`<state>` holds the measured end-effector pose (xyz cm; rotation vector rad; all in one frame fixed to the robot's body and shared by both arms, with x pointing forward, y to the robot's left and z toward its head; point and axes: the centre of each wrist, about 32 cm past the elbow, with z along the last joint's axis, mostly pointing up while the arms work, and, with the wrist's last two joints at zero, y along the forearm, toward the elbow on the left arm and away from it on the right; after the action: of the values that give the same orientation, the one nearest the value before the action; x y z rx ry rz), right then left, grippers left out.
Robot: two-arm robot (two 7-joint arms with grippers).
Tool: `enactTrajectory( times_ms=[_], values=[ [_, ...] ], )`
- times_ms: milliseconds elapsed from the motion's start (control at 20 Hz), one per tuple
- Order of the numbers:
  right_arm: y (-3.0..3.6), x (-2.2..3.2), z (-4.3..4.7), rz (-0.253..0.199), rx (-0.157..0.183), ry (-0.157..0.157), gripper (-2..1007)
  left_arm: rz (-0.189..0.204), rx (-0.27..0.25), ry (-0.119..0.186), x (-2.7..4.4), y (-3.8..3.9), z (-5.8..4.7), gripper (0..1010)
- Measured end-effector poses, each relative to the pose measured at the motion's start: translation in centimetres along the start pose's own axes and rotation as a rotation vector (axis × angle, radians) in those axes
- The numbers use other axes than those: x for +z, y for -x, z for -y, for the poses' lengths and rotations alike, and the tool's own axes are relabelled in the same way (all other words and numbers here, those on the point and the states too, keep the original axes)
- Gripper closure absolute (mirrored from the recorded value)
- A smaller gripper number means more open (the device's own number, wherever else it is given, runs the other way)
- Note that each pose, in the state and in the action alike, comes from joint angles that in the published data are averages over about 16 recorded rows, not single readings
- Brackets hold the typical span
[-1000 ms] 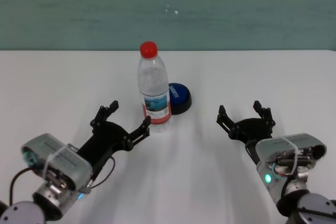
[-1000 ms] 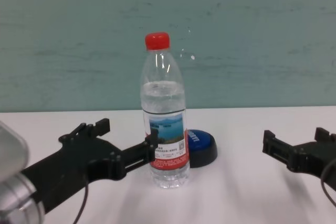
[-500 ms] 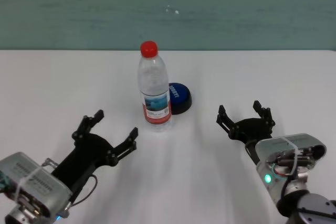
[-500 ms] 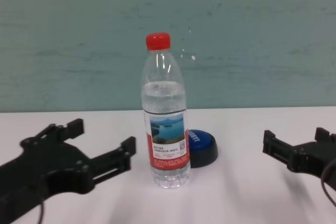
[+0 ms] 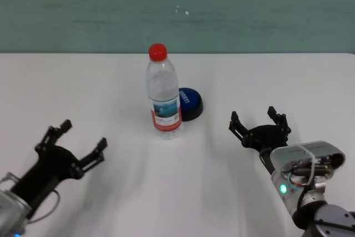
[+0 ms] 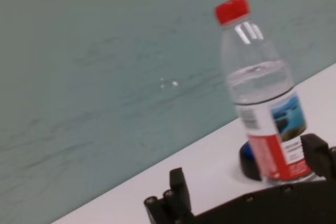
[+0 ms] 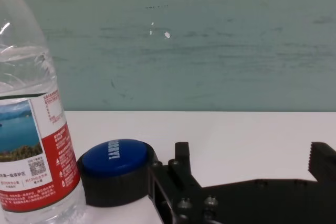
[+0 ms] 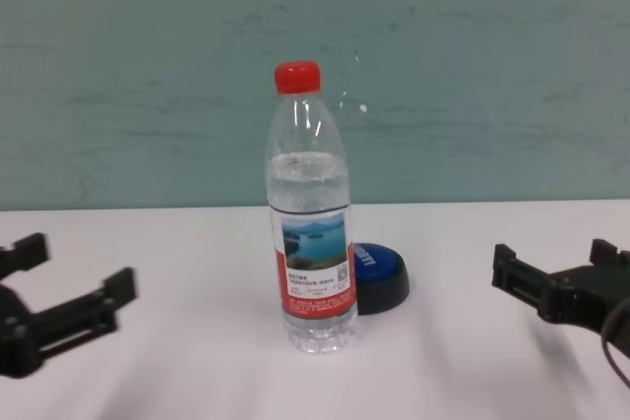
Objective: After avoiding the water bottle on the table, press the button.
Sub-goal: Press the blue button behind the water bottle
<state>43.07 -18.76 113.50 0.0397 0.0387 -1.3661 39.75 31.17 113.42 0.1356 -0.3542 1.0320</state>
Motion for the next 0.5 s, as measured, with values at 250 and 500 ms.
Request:
enactTrajectory(
  times_ms=[250,500],
  values=[
    [0.0,0.0,0.0,0.0,0.0,0.0,1,0.007,0.019,0.011,-0.71,-1.9,-0.5,10],
    [0.0,0.0,0.0,0.0,0.0,0.0,1,0.009,0.026,0.023,-0.99,-2.97,-0.4,10]
  ],
)
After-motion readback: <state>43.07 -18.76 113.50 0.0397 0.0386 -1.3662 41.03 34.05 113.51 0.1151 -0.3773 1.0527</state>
